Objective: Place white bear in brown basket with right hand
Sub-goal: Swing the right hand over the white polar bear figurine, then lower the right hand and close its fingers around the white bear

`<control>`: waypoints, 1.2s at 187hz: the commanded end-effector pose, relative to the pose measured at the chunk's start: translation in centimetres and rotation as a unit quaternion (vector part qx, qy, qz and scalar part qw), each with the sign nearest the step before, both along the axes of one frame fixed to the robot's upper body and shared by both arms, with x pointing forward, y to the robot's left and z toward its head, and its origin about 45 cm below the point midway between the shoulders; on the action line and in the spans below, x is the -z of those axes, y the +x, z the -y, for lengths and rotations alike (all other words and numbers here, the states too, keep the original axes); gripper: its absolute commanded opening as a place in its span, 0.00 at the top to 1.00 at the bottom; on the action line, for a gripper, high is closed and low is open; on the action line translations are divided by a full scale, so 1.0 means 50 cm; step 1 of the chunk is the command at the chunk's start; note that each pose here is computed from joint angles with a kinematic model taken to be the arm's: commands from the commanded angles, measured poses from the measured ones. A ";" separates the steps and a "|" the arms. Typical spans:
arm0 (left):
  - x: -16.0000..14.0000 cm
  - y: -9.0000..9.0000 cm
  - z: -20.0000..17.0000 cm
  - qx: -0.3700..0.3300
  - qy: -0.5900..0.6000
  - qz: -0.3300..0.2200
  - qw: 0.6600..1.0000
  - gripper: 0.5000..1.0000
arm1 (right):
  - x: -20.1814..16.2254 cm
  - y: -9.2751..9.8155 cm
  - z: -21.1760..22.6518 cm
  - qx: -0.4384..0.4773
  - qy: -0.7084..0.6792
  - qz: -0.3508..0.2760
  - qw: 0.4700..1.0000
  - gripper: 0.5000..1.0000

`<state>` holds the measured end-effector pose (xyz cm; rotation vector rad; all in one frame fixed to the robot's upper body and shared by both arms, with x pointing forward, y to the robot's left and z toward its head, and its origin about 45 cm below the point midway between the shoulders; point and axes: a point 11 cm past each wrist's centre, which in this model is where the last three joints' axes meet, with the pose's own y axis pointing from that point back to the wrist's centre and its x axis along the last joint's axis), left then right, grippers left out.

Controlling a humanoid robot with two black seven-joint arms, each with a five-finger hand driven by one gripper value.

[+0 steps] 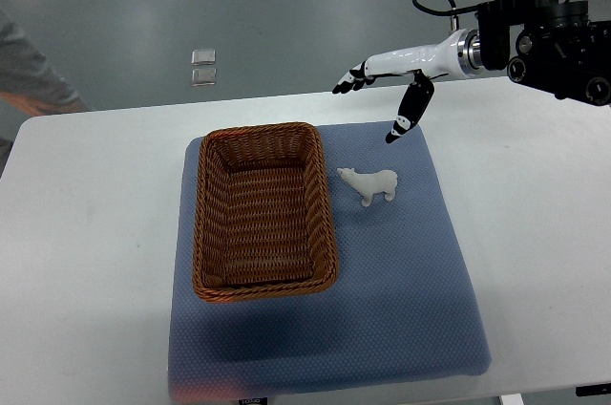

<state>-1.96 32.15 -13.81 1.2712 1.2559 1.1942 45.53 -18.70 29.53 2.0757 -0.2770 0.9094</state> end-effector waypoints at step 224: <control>0.000 0.000 0.000 0.001 0.000 0.000 1.000 0.00 | 0.161 -0.055 -0.043 0.070 -0.039 -0.039 0.996 0.29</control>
